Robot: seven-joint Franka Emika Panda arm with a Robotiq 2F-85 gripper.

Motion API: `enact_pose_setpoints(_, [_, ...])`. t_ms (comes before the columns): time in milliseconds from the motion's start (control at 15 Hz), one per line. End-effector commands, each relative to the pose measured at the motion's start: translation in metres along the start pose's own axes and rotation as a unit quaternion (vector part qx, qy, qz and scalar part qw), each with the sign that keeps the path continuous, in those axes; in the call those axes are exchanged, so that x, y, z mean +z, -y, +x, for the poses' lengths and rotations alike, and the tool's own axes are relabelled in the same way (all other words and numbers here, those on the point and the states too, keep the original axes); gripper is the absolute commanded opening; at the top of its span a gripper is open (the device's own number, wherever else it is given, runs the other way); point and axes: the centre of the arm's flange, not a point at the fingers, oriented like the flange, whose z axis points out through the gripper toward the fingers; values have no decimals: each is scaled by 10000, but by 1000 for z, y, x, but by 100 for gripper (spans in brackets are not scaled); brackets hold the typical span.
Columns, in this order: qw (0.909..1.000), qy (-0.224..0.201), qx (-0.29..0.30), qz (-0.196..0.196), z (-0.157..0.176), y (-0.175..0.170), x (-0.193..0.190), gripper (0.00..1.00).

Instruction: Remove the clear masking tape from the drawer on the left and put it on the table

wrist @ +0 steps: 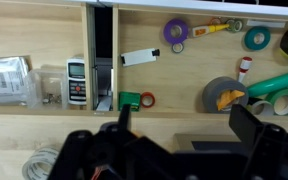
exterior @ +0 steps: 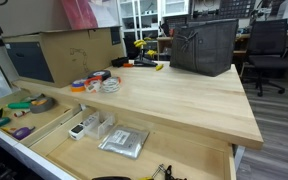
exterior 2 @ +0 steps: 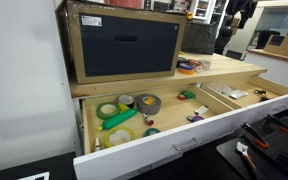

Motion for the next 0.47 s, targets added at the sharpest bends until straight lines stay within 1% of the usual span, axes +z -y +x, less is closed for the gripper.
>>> enact_pose_setpoints(0, [9997,-133,210,6,17,-11,-44,100])
enact_pose_setpoints(200, [9979,-444,455,84,26,-16,-62,100])
enact_pose_setpoints(267, [9988,-418,246,78,14,-17,-50,100])
enact_pose_setpoints(400, [9982,-488,348,92,17,-19,-58,100])
